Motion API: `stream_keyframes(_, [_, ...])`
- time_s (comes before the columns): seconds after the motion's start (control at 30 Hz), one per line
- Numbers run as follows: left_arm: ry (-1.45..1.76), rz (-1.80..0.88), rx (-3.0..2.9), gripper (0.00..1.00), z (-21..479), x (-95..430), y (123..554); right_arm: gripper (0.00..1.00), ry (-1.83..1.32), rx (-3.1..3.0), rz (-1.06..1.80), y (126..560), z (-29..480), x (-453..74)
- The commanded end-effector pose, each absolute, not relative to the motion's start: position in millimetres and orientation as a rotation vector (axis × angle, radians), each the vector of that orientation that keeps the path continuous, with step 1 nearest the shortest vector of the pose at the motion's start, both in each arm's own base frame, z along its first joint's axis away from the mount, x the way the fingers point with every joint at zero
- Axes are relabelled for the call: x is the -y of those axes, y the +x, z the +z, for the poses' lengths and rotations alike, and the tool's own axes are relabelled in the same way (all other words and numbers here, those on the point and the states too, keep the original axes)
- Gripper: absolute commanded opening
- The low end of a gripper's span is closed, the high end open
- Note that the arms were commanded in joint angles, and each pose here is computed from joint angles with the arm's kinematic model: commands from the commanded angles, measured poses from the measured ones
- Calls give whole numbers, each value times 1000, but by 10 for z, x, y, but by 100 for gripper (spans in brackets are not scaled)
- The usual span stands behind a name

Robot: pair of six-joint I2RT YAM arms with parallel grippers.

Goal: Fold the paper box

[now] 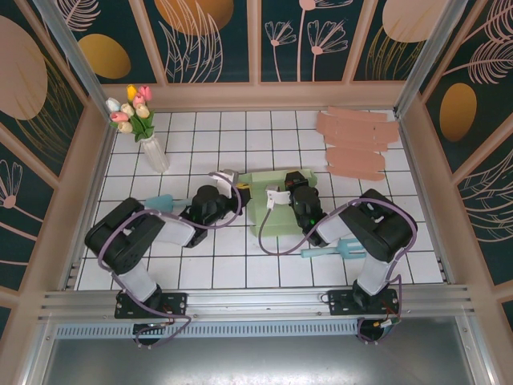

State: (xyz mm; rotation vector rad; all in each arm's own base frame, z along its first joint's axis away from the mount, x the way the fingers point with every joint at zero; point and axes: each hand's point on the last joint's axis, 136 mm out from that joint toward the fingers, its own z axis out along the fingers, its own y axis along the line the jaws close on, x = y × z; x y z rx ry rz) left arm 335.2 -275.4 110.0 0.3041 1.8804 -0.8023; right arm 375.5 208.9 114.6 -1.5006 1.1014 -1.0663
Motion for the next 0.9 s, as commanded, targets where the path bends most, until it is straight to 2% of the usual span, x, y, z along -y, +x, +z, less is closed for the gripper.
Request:
stream_keyframes(0.0, [217, -658, -1888, 18, 1114, 2441, 3431, 0, -1519, -1107, -1049, 3748, 1071, -2131])
stream_keyframes(0.47, [109, -647, -1856, 22, 1105, 1861, 3457, 0, -1546, -1103, -1045, 3703, 1035, -2130])
stream_keyframes(0.7, [329, -750, -1858, 35, 982, 2227, 3512, 0, -1551, -1101, -1040, 3694, 1026, -2138])
stream_keyframes(0.87, [428, -738, -1855, 36, 880, 2355, 3604, 0, -1553, -1097, -1035, 3686, 1043, -2142])
